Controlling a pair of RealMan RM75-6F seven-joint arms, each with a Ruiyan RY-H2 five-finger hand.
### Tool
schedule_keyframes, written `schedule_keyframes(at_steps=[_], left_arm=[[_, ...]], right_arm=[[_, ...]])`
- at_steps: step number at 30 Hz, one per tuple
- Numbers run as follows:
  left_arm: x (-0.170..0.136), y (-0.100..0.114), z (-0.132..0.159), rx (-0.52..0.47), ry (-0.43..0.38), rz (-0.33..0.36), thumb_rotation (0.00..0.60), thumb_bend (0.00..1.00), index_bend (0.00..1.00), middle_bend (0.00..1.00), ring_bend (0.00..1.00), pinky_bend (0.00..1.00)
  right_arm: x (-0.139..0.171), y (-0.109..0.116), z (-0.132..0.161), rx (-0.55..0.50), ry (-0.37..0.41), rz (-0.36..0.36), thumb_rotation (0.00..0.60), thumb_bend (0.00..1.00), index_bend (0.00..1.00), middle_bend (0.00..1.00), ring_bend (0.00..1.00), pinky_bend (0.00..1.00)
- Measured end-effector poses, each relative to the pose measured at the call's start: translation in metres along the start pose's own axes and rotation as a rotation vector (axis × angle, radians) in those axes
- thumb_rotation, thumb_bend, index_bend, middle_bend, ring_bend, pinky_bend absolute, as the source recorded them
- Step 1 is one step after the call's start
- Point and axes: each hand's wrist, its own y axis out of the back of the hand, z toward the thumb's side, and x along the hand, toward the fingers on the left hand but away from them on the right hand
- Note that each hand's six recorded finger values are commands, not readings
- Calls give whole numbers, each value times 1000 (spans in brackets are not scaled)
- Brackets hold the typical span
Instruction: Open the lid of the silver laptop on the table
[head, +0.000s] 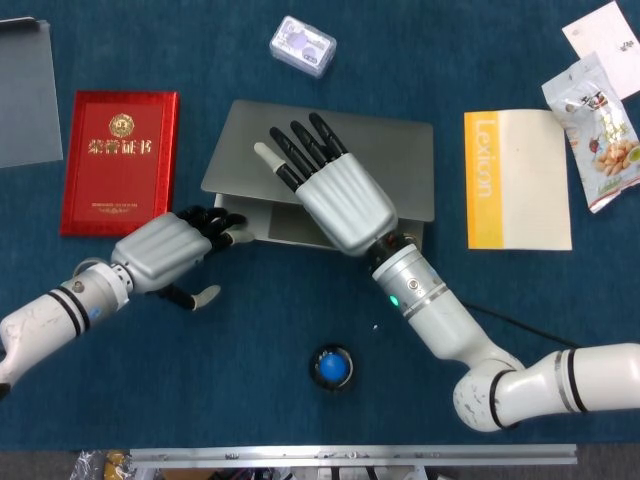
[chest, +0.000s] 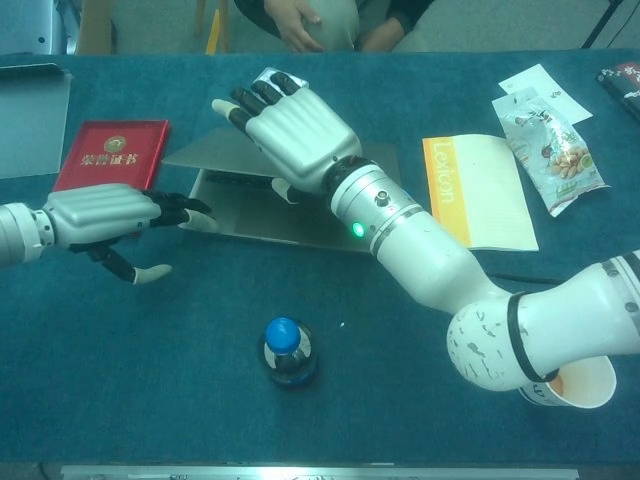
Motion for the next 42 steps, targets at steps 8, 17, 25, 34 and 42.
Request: schedule_keyframes(at_steps=[8,17,25,34,42], left_arm=[[7,-7,-7,-17,23,-25,354,417,92,23,0,46],[6,-18,-11,-31,38,-54,353,417,93,23,0,46],[8,-23,-12,-41,41,-64,355,416,94,24,0,46],[9,-23,-11,-40,39,-68,353,417,93,24,0,46],[10,-23,-10,-39,39,-71,352,417,94,24,0,46]], right_arm=[[0,1,1,-2,4,0,600,298,0,51,0,13],[-1,2,1,0,3,-1,600,298,0,51,0,13],[-3,-1,-4,8,-11,5,600,297,0,51,0,13],[-3,0,-14,8,-34,2,600,298,0,51,0,13],[-7,11,-32,1,-79,-25,600,300,0,51,0,13]])
